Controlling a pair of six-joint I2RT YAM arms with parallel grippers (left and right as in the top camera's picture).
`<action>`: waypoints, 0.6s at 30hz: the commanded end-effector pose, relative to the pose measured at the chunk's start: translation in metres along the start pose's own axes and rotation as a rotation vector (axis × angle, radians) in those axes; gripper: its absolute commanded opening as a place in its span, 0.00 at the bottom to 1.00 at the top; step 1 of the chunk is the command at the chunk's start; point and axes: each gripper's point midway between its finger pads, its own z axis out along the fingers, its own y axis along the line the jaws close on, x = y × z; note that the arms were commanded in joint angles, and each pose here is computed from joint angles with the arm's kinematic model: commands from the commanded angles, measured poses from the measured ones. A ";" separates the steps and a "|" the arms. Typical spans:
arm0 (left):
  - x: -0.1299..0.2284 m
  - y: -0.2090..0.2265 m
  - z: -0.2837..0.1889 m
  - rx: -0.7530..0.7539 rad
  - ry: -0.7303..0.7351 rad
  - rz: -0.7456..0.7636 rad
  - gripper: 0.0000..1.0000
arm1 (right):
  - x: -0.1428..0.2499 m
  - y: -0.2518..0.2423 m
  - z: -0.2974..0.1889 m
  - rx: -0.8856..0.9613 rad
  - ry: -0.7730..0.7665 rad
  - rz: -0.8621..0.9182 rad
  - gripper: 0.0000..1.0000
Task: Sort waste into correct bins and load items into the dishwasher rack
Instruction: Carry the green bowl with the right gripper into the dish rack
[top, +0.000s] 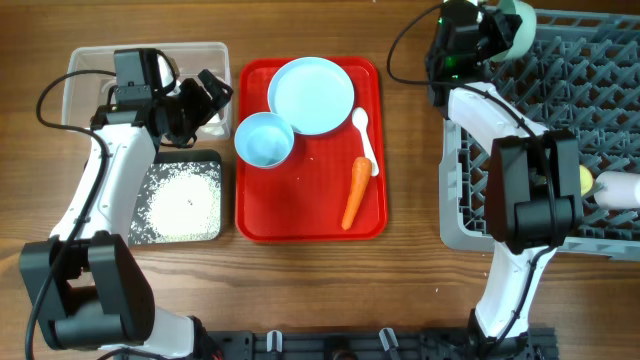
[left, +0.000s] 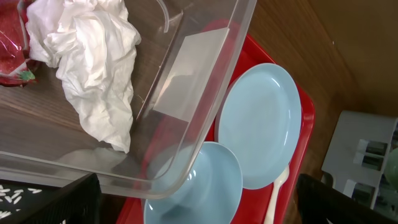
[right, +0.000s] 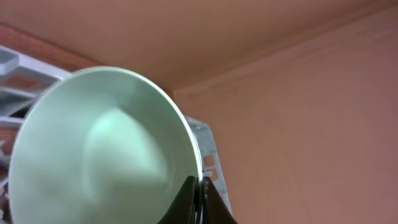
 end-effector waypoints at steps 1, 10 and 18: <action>-0.003 0.000 -0.002 0.001 -0.010 0.022 1.00 | 0.012 0.013 0.004 -0.020 0.039 0.022 0.05; -0.003 0.000 -0.002 0.001 -0.010 0.022 1.00 | 0.002 0.030 -0.018 -0.060 0.013 -0.006 0.04; -0.003 -0.001 -0.002 0.001 -0.010 0.022 1.00 | -0.011 0.051 -0.050 -0.110 -0.035 -0.080 0.06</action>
